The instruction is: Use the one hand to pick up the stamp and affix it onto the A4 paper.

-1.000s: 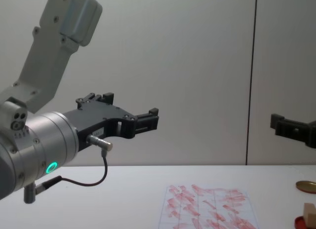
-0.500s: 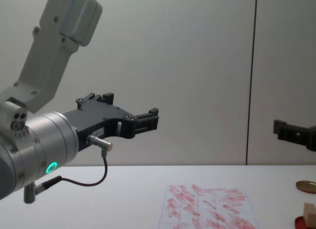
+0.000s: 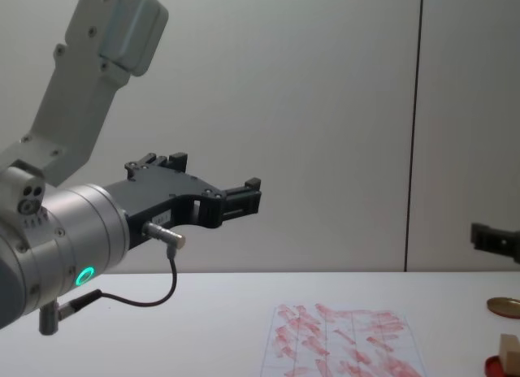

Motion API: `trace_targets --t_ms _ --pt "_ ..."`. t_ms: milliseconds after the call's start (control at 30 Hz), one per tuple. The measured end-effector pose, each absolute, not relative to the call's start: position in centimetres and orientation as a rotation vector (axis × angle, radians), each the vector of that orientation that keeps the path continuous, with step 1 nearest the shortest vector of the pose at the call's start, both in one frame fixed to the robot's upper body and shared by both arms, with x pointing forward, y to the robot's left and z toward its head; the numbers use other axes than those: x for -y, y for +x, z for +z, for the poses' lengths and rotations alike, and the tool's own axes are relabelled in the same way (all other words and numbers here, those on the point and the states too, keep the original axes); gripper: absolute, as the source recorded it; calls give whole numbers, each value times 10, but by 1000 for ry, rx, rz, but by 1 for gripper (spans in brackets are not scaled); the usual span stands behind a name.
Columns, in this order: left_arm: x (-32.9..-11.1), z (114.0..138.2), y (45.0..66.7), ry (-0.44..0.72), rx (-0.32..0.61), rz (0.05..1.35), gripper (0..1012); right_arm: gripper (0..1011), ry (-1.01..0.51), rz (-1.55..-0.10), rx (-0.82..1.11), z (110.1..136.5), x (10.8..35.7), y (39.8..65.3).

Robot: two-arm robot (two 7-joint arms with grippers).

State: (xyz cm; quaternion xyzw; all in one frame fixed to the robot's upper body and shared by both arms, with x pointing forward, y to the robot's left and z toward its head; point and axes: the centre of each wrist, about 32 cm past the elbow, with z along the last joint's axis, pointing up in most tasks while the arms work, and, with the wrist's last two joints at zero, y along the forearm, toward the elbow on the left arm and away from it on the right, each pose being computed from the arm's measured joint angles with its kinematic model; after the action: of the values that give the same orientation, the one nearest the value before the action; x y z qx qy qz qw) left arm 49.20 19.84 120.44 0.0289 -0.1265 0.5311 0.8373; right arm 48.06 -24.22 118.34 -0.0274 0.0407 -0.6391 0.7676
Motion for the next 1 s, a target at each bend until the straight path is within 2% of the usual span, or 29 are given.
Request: trace_targets --t_ms 400,1000 --pt "-198 1204 492 61 268 1124 993 1001 -110 -1512 -178 1174 242 505" --pt "-198 1204 492 61 268 1124 993 1001 -188 -1614 -305 1158 232 534"
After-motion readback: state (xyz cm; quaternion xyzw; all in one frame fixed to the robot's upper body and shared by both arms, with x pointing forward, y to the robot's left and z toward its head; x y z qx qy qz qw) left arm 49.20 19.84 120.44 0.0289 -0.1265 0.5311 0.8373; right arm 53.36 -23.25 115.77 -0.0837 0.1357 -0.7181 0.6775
